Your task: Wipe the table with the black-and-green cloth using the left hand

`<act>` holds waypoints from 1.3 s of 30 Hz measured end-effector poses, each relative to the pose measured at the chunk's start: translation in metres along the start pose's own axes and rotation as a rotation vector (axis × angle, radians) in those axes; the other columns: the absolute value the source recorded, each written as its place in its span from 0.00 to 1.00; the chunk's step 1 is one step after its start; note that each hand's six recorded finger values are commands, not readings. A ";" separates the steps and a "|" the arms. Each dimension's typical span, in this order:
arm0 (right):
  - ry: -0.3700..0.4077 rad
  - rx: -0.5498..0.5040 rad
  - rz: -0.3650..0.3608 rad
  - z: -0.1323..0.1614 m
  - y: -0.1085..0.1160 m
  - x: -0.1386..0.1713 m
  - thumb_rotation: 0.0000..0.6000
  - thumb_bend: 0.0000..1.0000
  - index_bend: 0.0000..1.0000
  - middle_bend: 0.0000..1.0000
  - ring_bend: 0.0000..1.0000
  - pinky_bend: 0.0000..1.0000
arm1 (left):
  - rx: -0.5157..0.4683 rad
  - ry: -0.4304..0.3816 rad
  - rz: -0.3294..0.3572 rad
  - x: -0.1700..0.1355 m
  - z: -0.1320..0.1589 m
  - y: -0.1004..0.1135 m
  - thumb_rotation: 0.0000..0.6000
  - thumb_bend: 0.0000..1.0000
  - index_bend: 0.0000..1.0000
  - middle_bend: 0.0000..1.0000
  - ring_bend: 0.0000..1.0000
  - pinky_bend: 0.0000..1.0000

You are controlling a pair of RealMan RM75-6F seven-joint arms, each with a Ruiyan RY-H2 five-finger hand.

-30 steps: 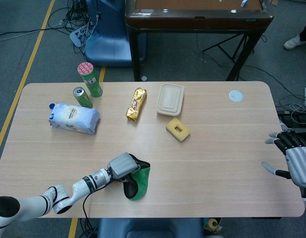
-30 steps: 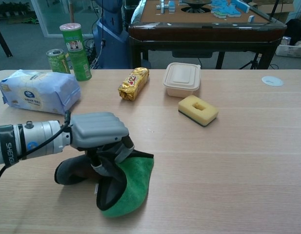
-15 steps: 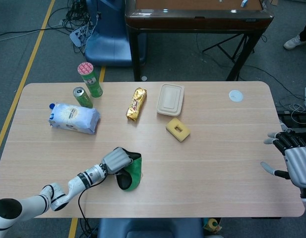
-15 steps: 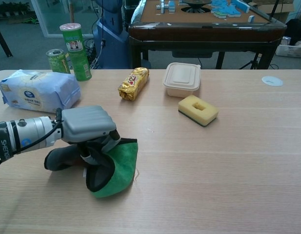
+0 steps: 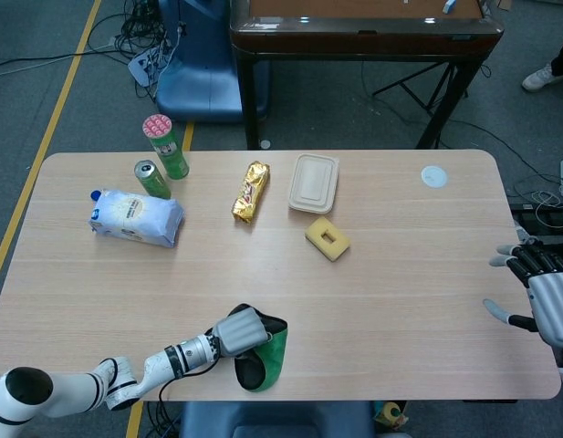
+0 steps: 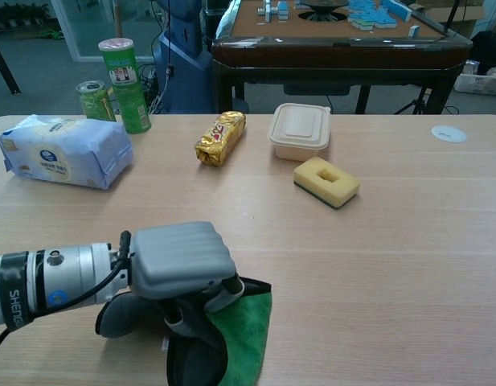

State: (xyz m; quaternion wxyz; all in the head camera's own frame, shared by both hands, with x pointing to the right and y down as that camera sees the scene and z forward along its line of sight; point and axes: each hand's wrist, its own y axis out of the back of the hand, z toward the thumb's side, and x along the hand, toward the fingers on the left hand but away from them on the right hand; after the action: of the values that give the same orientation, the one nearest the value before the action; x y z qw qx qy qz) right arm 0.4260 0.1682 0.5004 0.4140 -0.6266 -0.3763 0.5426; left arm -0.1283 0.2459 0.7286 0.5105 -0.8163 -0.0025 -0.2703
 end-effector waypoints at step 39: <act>-0.002 0.000 0.003 0.001 0.000 -0.002 1.00 0.24 0.36 0.28 0.21 0.24 | 0.173 -0.016 0.041 0.007 0.008 0.005 1.00 0.20 0.62 0.67 0.65 0.88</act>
State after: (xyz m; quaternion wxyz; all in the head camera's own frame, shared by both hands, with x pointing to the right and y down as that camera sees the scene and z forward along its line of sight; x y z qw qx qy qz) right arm 0.4252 0.1669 0.5009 0.4130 -0.6266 -0.3757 0.5437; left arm -0.1180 0.2484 0.7252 0.5846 -0.7710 -0.0131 -0.2522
